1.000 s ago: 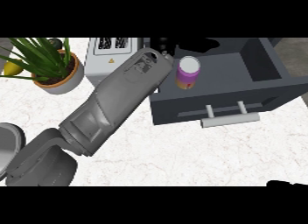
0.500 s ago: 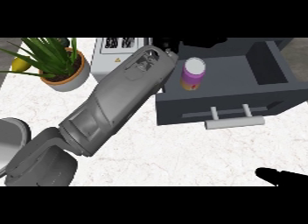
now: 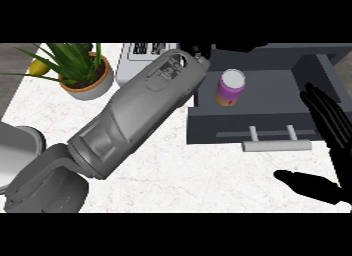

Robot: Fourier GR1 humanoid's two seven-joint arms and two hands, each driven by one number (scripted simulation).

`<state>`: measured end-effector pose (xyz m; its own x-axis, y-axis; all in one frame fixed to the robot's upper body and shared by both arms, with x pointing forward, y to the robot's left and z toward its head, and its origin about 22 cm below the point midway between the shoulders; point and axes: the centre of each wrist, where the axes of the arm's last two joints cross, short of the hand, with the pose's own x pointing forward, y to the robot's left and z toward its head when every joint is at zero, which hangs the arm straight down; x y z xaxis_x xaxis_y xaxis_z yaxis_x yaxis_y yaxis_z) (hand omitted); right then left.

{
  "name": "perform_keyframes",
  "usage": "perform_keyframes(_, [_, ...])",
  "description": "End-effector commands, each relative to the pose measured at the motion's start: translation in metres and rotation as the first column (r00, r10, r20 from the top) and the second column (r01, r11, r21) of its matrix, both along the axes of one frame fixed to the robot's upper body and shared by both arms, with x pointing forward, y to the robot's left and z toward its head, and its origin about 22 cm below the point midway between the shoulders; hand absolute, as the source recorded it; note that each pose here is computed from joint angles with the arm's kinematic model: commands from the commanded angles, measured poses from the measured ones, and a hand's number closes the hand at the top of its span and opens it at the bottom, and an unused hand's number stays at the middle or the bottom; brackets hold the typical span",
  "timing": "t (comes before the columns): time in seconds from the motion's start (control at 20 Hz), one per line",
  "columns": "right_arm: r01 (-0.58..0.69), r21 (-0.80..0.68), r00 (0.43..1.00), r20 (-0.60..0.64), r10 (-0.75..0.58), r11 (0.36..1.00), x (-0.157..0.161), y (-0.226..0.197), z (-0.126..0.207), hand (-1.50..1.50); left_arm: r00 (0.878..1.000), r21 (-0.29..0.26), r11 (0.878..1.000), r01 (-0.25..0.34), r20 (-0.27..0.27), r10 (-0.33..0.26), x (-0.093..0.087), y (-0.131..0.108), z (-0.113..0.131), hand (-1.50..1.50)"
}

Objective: Pick up the can, place it into the drawer and close the drawer

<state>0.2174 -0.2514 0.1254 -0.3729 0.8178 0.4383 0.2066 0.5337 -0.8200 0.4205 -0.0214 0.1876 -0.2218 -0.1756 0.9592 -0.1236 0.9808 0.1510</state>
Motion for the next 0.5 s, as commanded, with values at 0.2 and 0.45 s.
perform_keyframes(0.2, [0.085, -0.222, 0.995, -0.040, -0.096, 0.971, 0.027, 0.026, -0.046, -1.50, 1.000, -0.025, 1.000, -0.007, -0.011, 0.006, 0.004, 0.011, 0.020, -1.50])
perform_keyframes(0.45, [0.129, -0.159, 0.991, -0.022, -0.134, 0.979, 0.063, 0.041, -0.084, -1.50, 1.000, -0.011, 1.000, -0.016, 0.001, 0.016, 0.000, 0.031, 0.006, -1.50])
